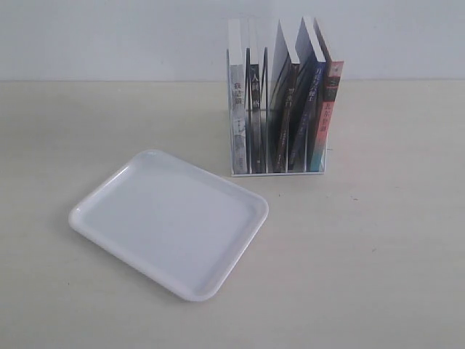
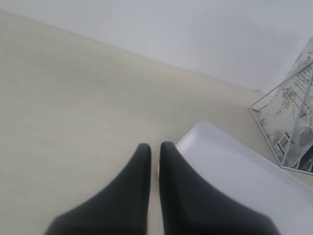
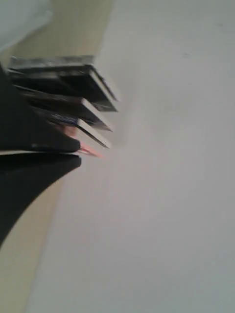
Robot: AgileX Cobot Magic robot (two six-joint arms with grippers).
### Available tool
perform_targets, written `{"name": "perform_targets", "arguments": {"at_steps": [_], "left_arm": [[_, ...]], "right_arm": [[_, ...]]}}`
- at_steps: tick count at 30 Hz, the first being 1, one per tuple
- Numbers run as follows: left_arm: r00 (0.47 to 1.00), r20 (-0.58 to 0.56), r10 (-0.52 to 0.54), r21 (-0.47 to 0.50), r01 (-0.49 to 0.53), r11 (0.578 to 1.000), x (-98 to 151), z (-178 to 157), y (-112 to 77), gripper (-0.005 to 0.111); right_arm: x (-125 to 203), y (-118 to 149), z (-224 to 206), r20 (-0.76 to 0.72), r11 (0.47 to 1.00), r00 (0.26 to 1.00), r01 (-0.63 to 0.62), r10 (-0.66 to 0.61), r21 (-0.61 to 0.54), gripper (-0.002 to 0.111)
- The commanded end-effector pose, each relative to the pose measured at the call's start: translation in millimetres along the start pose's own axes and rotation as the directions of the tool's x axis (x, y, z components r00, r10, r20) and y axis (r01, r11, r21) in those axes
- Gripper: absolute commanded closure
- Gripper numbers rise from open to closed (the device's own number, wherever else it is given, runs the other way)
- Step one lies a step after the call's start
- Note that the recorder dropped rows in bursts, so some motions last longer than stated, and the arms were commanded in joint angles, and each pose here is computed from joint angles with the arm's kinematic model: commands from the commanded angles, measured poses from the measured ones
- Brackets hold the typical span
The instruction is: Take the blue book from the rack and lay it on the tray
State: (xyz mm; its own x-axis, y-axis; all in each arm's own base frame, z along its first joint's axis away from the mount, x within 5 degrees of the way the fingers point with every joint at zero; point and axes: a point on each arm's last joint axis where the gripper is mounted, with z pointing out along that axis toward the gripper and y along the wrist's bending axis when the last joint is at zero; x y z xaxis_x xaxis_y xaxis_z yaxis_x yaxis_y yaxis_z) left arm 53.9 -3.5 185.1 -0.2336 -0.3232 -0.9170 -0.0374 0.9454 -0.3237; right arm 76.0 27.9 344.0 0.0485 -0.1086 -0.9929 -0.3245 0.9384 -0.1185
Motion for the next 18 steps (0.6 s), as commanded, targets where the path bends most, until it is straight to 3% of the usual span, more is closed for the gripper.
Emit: {"name": "perform_targets", "arguments": {"at_steps": [1, 8, 13, 18], "left_arm": [[1.0, 0.01, 0.0, 0.007, 0.0, 1.0, 0.0, 0.2, -0.2, 0.101], [1.0, 0.01, 0.0, 0.007, 0.0, 1.0, 0.0, 0.2, -0.2, 0.101], [1.0, 0.01, 0.0, 0.007, 0.0, 1.0, 0.0, 0.2, -0.2, 0.101], [1.0, 0.01, 0.0, 0.007, 0.0, 1.0, 0.0, 0.2, -0.2, 0.101]], "right_arm": [[16.0, 2.2, 27.5, -0.203, 0.997, 0.979, -0.017, 0.002, -0.071, 0.108], [21.8, -0.5, 41.7, -0.243, 0.998, 0.97, -0.031, 0.016, -0.058, 0.108], [14.2, -6.7, 43.4, -0.158, 1.0, 0.987, -0.029, 0.03, 0.009, 0.108], [19.0, -15.5, 67.7, -0.139, 0.982, 0.975, -0.161, 0.173, 0.094, 0.108]]}}
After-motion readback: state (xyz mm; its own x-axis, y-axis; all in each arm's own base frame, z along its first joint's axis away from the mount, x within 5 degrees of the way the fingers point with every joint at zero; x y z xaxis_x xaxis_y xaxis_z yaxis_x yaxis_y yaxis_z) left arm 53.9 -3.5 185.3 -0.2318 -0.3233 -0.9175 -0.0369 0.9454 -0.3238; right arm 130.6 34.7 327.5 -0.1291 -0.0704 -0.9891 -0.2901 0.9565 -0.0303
